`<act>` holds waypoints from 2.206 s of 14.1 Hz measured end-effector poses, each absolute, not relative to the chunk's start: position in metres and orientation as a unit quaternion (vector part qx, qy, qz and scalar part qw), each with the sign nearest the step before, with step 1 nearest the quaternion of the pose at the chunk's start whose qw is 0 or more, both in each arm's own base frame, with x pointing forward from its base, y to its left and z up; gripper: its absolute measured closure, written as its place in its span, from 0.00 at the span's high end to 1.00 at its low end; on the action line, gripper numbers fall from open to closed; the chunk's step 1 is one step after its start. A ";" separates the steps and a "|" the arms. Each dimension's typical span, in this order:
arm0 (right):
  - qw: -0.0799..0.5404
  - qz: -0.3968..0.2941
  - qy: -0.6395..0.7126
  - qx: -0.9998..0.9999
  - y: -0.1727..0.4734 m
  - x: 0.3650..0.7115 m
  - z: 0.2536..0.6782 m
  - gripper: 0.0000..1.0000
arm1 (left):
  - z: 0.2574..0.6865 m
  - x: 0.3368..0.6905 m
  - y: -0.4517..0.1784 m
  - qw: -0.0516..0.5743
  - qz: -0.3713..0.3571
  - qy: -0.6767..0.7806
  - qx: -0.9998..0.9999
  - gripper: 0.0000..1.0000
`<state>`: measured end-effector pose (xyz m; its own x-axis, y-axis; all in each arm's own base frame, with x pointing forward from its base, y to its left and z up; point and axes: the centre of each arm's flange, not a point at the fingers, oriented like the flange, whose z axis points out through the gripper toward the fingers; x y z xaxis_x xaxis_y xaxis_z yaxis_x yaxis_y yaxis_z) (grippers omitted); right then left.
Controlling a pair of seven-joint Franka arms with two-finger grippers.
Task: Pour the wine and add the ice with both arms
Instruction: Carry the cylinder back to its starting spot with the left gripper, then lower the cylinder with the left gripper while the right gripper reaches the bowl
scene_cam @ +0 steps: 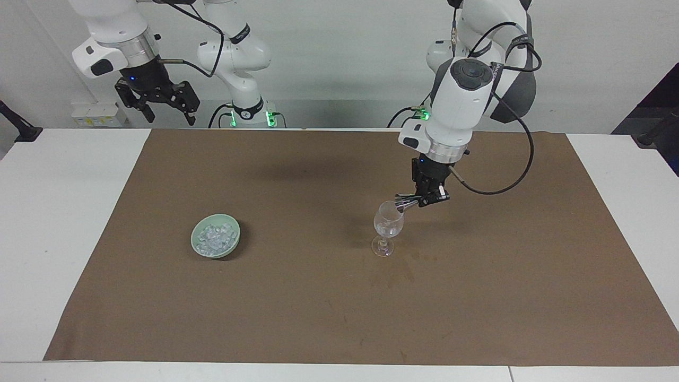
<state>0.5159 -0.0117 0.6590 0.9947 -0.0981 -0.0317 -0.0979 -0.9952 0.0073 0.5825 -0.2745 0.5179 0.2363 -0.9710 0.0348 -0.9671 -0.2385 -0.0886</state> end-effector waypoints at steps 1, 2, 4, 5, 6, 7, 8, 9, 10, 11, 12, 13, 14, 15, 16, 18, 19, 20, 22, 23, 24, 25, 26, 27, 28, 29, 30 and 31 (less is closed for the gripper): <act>0.003 -0.016 -0.049 0.999 -0.012 0.516 0.659 1.00 | 0.521 0.586 -0.270 0.026 -0.044 0.613 -0.788 0.22; 0.003 -0.016 -0.049 0.999 -0.012 0.516 0.659 1.00 | 0.524 0.590 -0.262 0.028 -0.045 0.607 -0.793 0.22; 0.003 -0.016 -0.049 0.999 -0.012 0.516 0.659 1.00 | 0.529 0.598 -0.244 0.026 -0.047 0.593 -0.803 0.22; 0.003 -0.016 -0.049 0.999 -0.012 0.516 0.659 1.00 | 0.530 0.602 -0.235 0.021 -0.049 0.585 -0.810 0.22; 0.003 -0.016 -0.049 0.999 -0.012 0.516 0.659 1.00 | 0.531 0.606 -0.223 0.009 -0.052 0.575 -0.816 0.22; 0.003 -0.016 -0.049 0.999 -0.012 0.516 0.659 1.00 | 0.531 0.611 -0.210 -0.009 -0.058 0.572 -0.818 0.22; 0.003 -0.016 -0.049 0.999 -0.012 0.516 0.659 1.00 | 0.531 0.616 -0.196 -0.030 -0.066 0.572 -0.817 0.22; 0.003 -0.016 -0.049 0.999 -0.012 0.516 0.659 1.00 | 0.531 0.621 -0.178 -0.055 -0.077 0.572 -0.815 0.22; 0.003 -0.016 -0.049 0.999 -0.012 0.516 0.659 1.00 | 0.530 0.628 -0.154 -0.081 -0.092 0.573 -0.810 0.22; 0.003 -0.016 -0.049 0.999 -0.012 0.516 0.659 1.00 | 0.527 0.635 -0.127 -0.106 -0.109 0.576 -0.803 0.22; 0.003 -0.016 -0.049 0.999 -0.012 0.516 0.659 1.00 | 0.520 0.642 -0.097 -0.133 -0.128 0.582 -0.792 0.22; 0.003 -0.016 -0.049 0.999 -0.012 0.516 0.659 1.00 | 0.511 0.647 -0.066 -0.158 -0.148 0.589 -0.779 0.22; 0.003 -0.016 -0.049 0.999 -0.012 0.516 0.659 1.00 | 0.499 0.650 -0.034 -0.185 -0.170 0.596 -0.762 0.22; 0.003 -0.016 -0.049 0.999 -0.012 0.516 0.659 1.00 | 0.486 0.652 -0.004 -0.209 -0.189 0.602 -0.747 0.22; 0.003 -0.016 -0.049 0.999 -0.012 0.516 0.659 1.00 | 0.474 0.651 0.024 -0.233 -0.206 0.605 -0.733 0.22; 0.003 -0.016 -0.049 0.999 -0.012 0.516 0.659 1.00 | 0.450 0.645 0.070 -0.281 -0.231 0.599 -0.714 0.22; 0.003 -0.016 -0.049 0.999 -0.012 0.516 0.659 1.00 | 0.438 0.642 0.089 -0.303 -0.245 0.596 -0.702 0.22; 0.003 -0.016 -0.049 0.999 -0.012 0.516 0.659 1.00 | 0.422 0.639 0.106 -0.324 -0.265 0.593 -0.688 0.22; 0.003 -0.016 -0.049 0.999 -0.012 0.516 0.659 1.00 | 0.383 0.636 0.138 -0.354 -0.314 0.587 -0.657 0.22; 0.003 -0.016 -0.049 0.999 -0.012 0.516 0.659 1.00 | 0.365 0.634 0.152 -0.363 -0.341 0.584 -0.642 0.22; 0.003 -0.016 -0.050 0.999 -0.013 0.516 0.659 1.00 | 0.348 0.632 0.163 -0.373 -0.361 0.577 -0.631 0.22; 0.003 -0.016 -0.050 0.999 -0.013 0.516 0.659 1.00 | 0.332 0.628 0.173 -0.386 -0.378 0.565 -0.624 0.22; 0.003 -0.016 -0.050 0.999 -0.012 0.516 0.659 1.00 | 0.318 0.624 0.180 -0.400 -0.395 0.551 -0.616 0.22; 0.003 -0.014 -0.049 0.999 -0.011 0.516 0.659 1.00 | 0.303 0.619 0.187 -0.415 -0.413 0.536 -0.609 0.22; 0.003 -0.005 -0.048 0.999 -0.010 0.518 0.661 1.00 | 0.288 0.613 0.192 -0.431 -0.428 0.520 -0.600 0.22; 0.002 0.011 -0.048 0.999 -0.010 0.522 0.663 1.00 | 0.274 0.608 0.197 -0.447 -0.439 0.505 -0.594 0.22; 0.002 0.023 -0.048 0.999 -0.010 0.525 0.663 1.00 | 0.262 0.602 0.202 -0.460 -0.449 0.492 -0.587 0.22; 0.002 0.026 -0.047 0.999 -0.010 0.528 0.660 1.00 | 0.249 0.598 0.206 -0.473 -0.460 0.479 -0.579 0.22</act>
<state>0.5276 -0.0101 0.6596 0.9941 -0.0947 0.0531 -0.0949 -0.9955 0.0008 0.5977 0.2064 0.2494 0.1186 -0.1199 0.9857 -0.9897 -0.0946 0.1076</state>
